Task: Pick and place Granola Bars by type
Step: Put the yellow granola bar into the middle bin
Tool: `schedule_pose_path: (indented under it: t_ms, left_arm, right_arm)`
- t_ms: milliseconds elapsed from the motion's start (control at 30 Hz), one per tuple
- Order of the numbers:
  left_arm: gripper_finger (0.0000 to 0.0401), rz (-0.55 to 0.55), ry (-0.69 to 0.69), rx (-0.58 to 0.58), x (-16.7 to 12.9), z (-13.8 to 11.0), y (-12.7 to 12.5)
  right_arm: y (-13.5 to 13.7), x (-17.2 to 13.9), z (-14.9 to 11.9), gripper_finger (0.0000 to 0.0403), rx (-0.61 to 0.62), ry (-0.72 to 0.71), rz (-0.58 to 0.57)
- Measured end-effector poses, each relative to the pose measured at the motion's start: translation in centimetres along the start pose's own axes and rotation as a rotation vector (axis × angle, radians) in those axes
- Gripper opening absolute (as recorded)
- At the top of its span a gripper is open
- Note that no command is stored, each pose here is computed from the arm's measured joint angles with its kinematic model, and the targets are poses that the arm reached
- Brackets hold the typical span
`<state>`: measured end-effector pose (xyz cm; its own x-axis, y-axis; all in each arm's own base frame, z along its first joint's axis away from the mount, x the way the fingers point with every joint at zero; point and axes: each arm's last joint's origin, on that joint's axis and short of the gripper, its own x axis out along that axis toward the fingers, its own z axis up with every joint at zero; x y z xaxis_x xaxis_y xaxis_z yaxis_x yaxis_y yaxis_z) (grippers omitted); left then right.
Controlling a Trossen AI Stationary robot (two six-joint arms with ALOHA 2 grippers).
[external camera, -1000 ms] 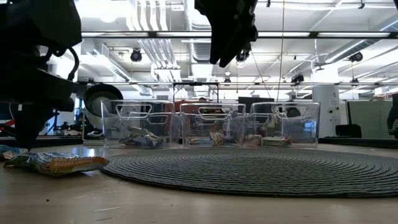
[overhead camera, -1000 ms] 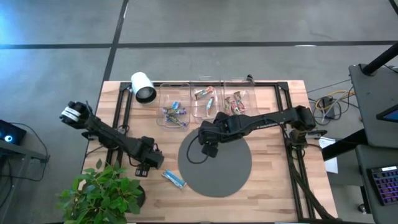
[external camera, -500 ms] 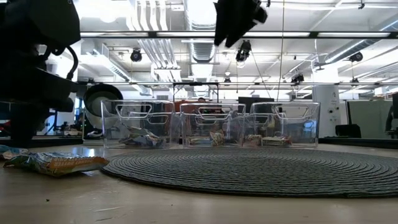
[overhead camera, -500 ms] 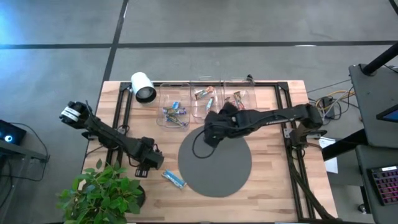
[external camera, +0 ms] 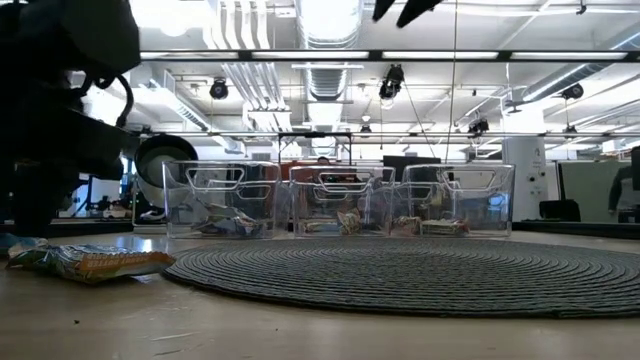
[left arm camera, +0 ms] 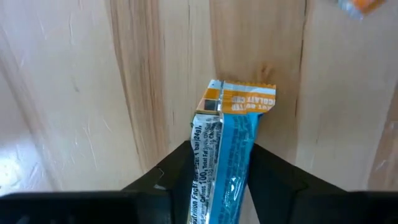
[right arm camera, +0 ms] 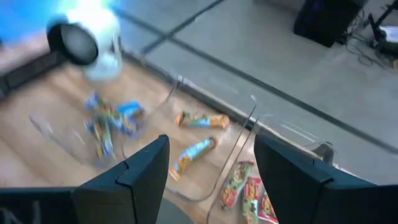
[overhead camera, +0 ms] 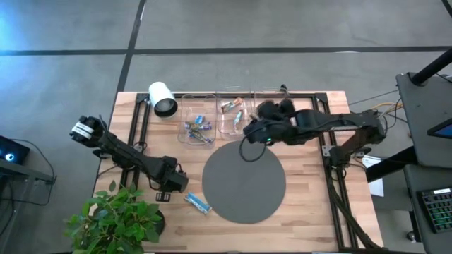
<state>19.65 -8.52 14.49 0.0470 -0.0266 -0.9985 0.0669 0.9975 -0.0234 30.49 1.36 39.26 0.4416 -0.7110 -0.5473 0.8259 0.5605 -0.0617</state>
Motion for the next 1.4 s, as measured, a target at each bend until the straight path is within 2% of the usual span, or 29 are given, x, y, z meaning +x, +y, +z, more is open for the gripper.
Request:
schedule_pose_path:
  t_ms: [133,233,400,500,600,667,733,800,900,1000,1133,1267,1400]
  left_arm:
    - [0.0112,-0.04,-0.121,-0.03,-1.6,2.3,0.4]
    - [0.0111,-0.059,-0.139,-0.079,-3.1,3.1,1.5]
    - [0.011,-0.118,-0.333,-0.208,-7.9,5.9,4.5]
    - [0.011,-0.167,-0.528,-0.315,-10.8,8.0,7.2]
    - [0.011,-0.179,-0.792,-0.473,-14.0,10.0,11.1]
    - [0.011,-0.185,-0.944,-0.666,-15.3,10.8,14.7]
    - [0.011,-0.186,-1.074,-0.883,-15.7,11.1,18.4]
    - [0.011,-0.202,-1.223,-1.043,-15.8,11.2,21.9]
    - [0.011,-0.292,-1.374,-1.169,-15.4,11.6,25.7]
    - [0.011,-0.298,-1.336,-1.231,-13.3,12.8,27.7]
    - [0.0116,-0.243,-1.158,-1.22,-10.4,14.5,28.5]
    - [0.0133,-0.198,-1.055,-1.174,-10.0,15.3,28.6]
    - [0.015,-0.065,-1.03,-1.088,-11.2,15.3,28.7]
  right_arm:
    - [-1.9,-1.6,1.0,0.0226,0.123,-0.059,0.002]
    - [-3.1,-2.6,1.6,0.0226,0.173,-0.099,-0.006]
    - [-4.1,-3.4,1.9,0.0226,0.21,-0.137,-0.015]
    - [-4.2,-3.4,2.0,0.0226,0.234,-0.14,-0.016]
    - [-4.3,-3.4,2.0,0.0226,0.26,-0.161,-0.036]
    - [-4.4,-3.4,1.9,0.0226,0.296,-0.18,-0.062]
    - [-4.7,-3.4,1.8,0.0226,0.335,-0.206,-0.103]
    - [-5.3,-3.6,1.6,0.0226,0.369,-0.232,-0.143]
    - [-5.8,-3.8,1.5,0.0226,0.388,-0.247,-0.17]
    - [-5.8,-3.8,1.5,0.0226,0.369,-0.244,-0.173]
    - [-5.9,-3.8,1.4,0.0226,0.348,-0.239,-0.179]
    - [-6.0,-3.8,1.3,0.0226,0.326,-0.232,-0.189]
    - [-6.1,-3.8,1.2,0.0226,0.308,-0.225,-0.198]
